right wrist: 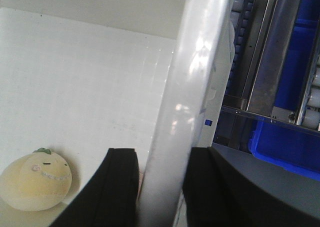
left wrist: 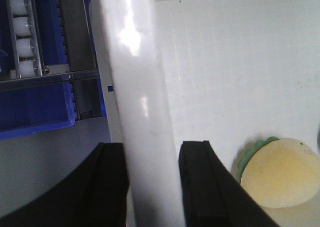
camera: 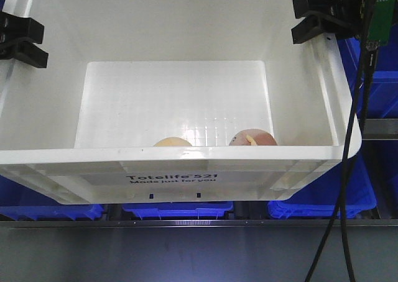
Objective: Place moving items into box and shelve
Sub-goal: 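Hold the crate with both grippers as the base approaches the blue-bin shelf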
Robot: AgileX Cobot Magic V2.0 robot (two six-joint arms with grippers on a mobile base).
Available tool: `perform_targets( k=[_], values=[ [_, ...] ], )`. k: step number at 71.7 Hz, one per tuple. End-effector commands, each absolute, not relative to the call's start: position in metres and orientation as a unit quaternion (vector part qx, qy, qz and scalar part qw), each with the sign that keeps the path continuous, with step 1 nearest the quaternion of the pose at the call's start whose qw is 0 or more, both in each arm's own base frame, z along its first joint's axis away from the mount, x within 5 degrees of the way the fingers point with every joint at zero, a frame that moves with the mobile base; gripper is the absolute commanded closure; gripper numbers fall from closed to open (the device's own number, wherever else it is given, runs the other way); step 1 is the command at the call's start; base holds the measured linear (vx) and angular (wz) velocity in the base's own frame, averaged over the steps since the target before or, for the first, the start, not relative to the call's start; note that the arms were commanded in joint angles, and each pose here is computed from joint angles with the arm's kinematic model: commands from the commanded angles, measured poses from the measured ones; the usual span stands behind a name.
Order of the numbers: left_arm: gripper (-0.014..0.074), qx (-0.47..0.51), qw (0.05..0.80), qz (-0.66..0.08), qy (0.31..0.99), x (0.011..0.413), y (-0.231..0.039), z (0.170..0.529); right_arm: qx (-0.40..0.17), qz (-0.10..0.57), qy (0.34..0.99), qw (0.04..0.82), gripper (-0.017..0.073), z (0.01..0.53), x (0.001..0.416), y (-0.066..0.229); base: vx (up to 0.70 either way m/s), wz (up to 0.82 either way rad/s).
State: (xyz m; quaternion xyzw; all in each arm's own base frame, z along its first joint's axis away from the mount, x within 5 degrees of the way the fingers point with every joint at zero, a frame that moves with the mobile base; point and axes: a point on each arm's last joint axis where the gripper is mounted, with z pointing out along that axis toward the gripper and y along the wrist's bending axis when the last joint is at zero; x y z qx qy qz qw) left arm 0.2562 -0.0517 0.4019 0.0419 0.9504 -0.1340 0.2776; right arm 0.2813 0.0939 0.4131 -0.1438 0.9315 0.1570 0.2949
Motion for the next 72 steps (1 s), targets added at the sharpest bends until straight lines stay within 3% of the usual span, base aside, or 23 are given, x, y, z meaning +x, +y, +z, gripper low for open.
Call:
perform_targets(
  k=[1,72],
  values=[
    [0.062,0.04,0.358,-0.239,0.902,0.248,-0.0697,0.4367,-0.141,0.243,0.885,0.371,0.0571,0.4486,0.2694,0.1067,0.06,0.03],
    [0.062,0.04,0.358,-0.239,0.902,0.248,-0.0697,0.4367,-0.141,0.243,0.885,0.371,0.0571,0.4486,0.2694,0.1067,0.05,-0.01]
  ],
)
